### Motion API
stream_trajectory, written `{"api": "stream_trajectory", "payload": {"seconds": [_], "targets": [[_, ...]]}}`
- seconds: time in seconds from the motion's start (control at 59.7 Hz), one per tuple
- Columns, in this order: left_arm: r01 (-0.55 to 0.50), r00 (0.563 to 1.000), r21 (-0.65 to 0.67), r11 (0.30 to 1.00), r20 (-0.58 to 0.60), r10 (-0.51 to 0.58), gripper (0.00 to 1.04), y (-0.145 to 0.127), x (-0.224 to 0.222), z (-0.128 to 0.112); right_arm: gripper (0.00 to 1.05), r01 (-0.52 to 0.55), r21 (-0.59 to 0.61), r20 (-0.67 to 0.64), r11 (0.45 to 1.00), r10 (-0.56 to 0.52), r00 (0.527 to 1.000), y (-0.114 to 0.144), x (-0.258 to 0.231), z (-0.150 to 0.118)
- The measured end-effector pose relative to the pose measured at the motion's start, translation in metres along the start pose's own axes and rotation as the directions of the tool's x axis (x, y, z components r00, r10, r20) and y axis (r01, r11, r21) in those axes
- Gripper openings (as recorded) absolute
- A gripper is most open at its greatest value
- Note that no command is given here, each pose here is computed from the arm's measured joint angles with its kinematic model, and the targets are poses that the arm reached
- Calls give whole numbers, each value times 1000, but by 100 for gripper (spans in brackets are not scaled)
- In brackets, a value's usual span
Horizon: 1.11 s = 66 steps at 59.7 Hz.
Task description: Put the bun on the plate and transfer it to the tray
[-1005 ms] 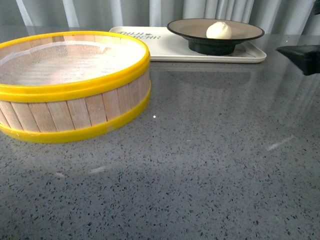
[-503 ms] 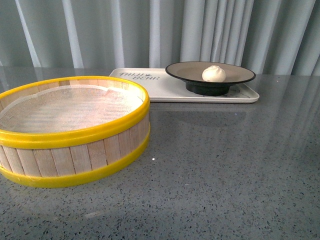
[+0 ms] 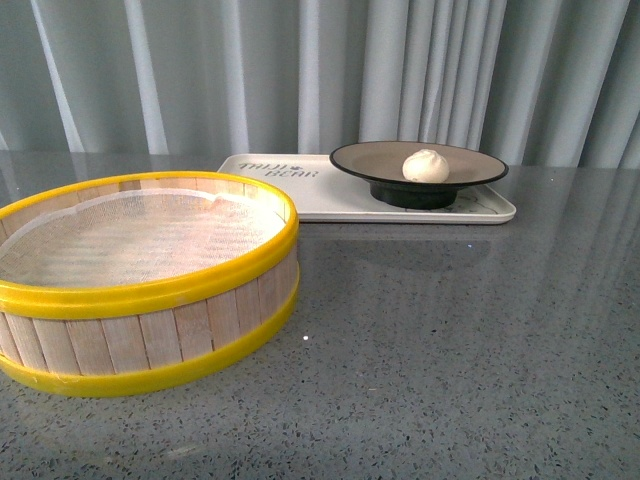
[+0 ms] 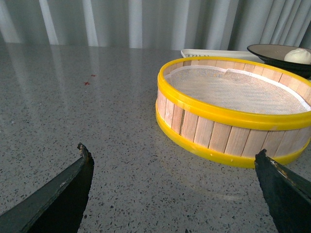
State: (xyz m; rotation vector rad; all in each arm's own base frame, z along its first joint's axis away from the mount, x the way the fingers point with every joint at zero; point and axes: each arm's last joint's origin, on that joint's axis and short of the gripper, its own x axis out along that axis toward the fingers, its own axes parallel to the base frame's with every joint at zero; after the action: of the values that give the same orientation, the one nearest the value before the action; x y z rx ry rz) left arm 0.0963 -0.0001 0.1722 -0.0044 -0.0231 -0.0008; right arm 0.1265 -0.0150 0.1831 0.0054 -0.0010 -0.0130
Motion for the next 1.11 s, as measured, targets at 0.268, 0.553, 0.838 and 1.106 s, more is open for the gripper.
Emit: {"api": "stream_trajectory", "payload": {"seconds": [0.268,0.553,0.838,1.106], "targets": [[0,1000,0,1000,0,0,98,0,0,0,2,-11,-3,-7,1000,11,1000,14,-7,-8],[0,1000,0,1000,0,0,98,0,0,0,2,-10,-3,5,1000,10,1000,14,-13,-15],[0,1000,0,1000,0,0,98,0,0,0,2,-10,-3,6,1000,10,1000,14,-17,-15],[0,1000,0,1000,0,0,98,0,0,0,2,-11,-3,5,1000,11,1000,14,-29,-18]]}}
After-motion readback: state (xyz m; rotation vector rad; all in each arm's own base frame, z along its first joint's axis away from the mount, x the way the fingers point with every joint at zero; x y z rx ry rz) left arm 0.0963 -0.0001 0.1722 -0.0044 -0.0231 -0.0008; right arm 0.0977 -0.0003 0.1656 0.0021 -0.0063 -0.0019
